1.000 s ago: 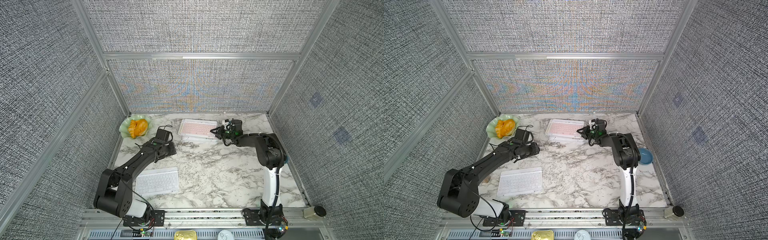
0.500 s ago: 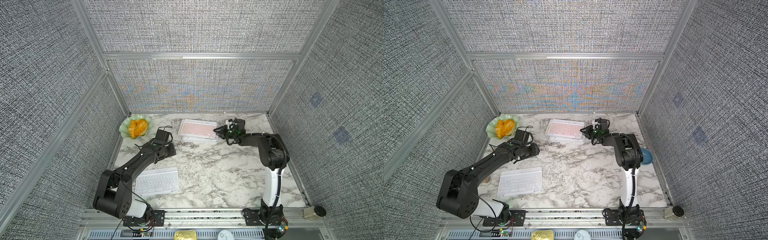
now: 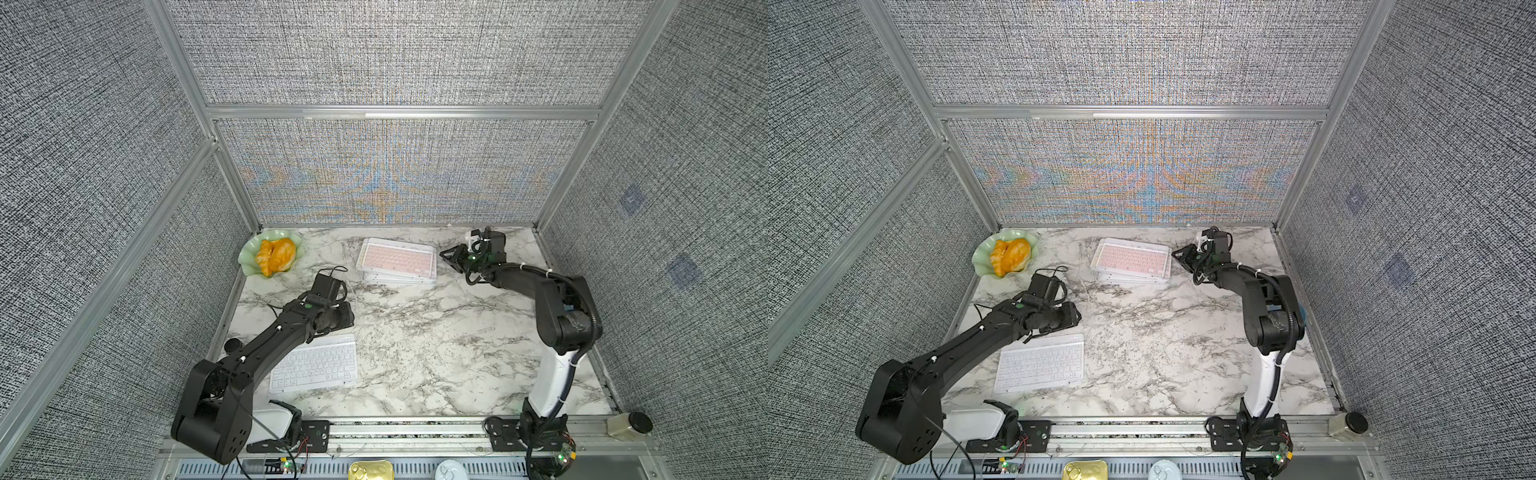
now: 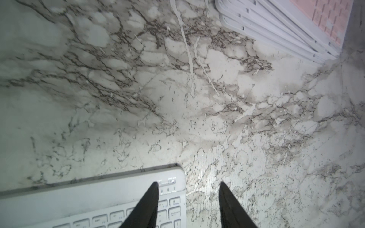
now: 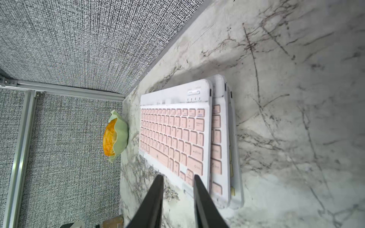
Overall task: Stack the numeric keypads
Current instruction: Place the numeric keypad at the numeric keypad, then move the numeric keypad to the center of the board.
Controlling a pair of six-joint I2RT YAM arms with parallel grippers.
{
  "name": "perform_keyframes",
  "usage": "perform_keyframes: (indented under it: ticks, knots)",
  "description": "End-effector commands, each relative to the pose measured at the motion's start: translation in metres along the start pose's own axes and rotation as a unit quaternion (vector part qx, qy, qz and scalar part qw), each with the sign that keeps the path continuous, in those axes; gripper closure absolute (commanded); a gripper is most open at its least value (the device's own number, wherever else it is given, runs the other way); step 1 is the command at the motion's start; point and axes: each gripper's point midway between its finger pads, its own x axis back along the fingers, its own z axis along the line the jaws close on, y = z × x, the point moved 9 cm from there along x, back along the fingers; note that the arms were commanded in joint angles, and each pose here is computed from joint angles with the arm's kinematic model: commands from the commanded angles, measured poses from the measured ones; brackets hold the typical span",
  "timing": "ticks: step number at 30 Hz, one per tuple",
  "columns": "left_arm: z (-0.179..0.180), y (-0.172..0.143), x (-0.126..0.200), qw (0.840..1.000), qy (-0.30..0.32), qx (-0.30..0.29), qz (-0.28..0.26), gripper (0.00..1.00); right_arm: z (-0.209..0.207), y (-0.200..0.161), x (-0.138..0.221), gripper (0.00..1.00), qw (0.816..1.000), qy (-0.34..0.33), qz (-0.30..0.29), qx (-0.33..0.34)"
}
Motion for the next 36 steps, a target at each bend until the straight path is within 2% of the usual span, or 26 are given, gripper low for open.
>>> perform_keyframes:
  ticks: [1,7,16,26,36]
  knots:
    - [0.001,-0.026,-0.002,0.999,0.012,0.016,0.038,0.49,0.004,-0.014,0.013,0.71,1.0,-0.002,0.0,0.008]
    - [0.005,-0.063,-0.004,0.996,0.042,0.021,0.077,0.49,0.017,-0.057,0.034,0.68,0.999,0.008,0.017,0.046]
    - [0.009,-0.066,-0.013,0.993,0.068,0.003,0.093,0.49,0.016,-0.112,0.057,0.62,0.997,0.02,0.049,0.052]
    - [0.012,-0.067,-0.03,0.993,0.071,-0.012,0.093,0.49,0.025,-0.115,0.072,0.6,0.997,0.016,0.042,0.07]
    - [-0.004,-0.058,-0.052,0.995,0.032,-0.035,0.091,0.49,0.022,-0.12,0.076,0.6,0.996,0.006,0.051,0.071]
